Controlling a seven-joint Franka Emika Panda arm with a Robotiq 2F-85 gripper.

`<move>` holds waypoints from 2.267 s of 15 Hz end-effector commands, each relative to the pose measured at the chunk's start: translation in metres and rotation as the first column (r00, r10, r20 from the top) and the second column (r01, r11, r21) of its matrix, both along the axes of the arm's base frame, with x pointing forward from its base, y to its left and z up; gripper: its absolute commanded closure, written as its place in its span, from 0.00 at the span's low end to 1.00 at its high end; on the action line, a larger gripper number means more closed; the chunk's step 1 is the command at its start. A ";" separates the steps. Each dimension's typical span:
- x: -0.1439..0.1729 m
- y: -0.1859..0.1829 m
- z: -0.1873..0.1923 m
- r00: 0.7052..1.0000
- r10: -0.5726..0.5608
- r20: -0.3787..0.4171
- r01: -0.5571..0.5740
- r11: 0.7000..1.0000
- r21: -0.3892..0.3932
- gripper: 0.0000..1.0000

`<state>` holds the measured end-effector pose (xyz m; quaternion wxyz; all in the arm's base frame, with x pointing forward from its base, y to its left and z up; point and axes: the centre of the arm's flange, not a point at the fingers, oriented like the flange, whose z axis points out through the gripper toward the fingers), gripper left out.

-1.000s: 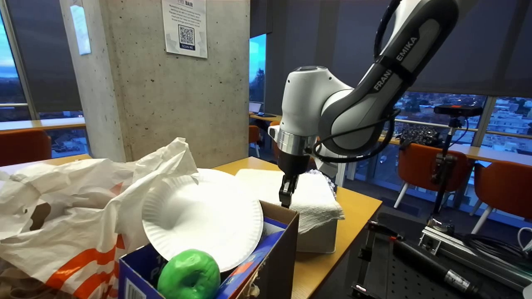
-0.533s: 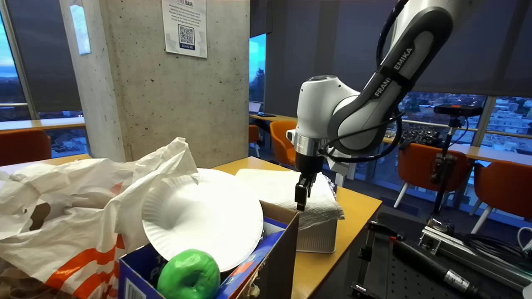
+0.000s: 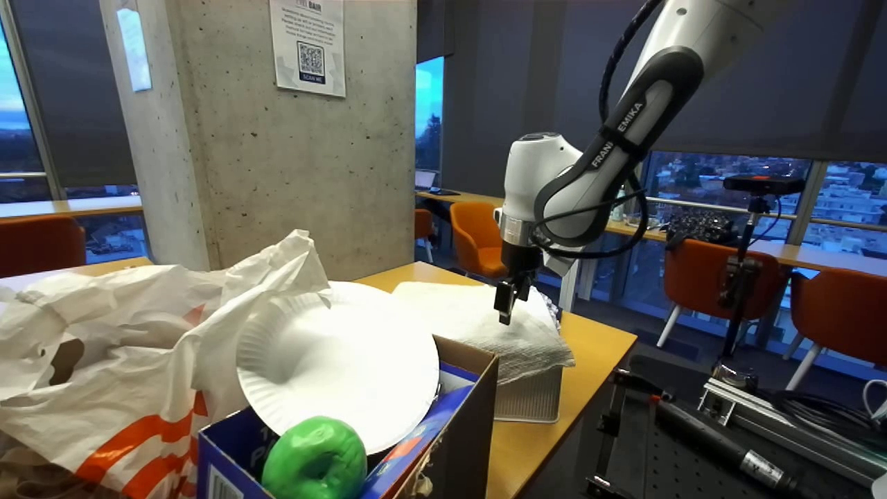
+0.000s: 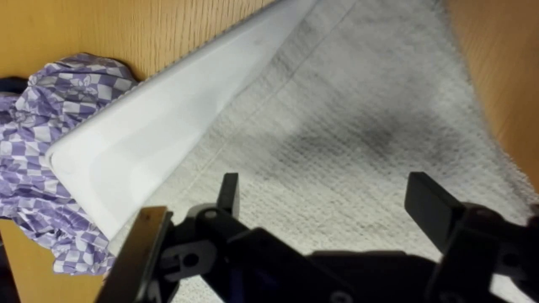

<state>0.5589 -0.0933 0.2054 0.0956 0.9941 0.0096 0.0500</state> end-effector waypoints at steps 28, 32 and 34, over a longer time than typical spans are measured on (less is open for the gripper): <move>-0.042 -0.033 -0.032 0.980 -0.185 0.066 0.175 0.974 0.141 0.00; -0.040 -0.043 -0.035 0.965 -0.259 0.026 0.253 0.956 0.148 0.00; -0.038 -0.044 -0.036 0.962 -0.273 0.008 0.269 0.951 0.154 0.00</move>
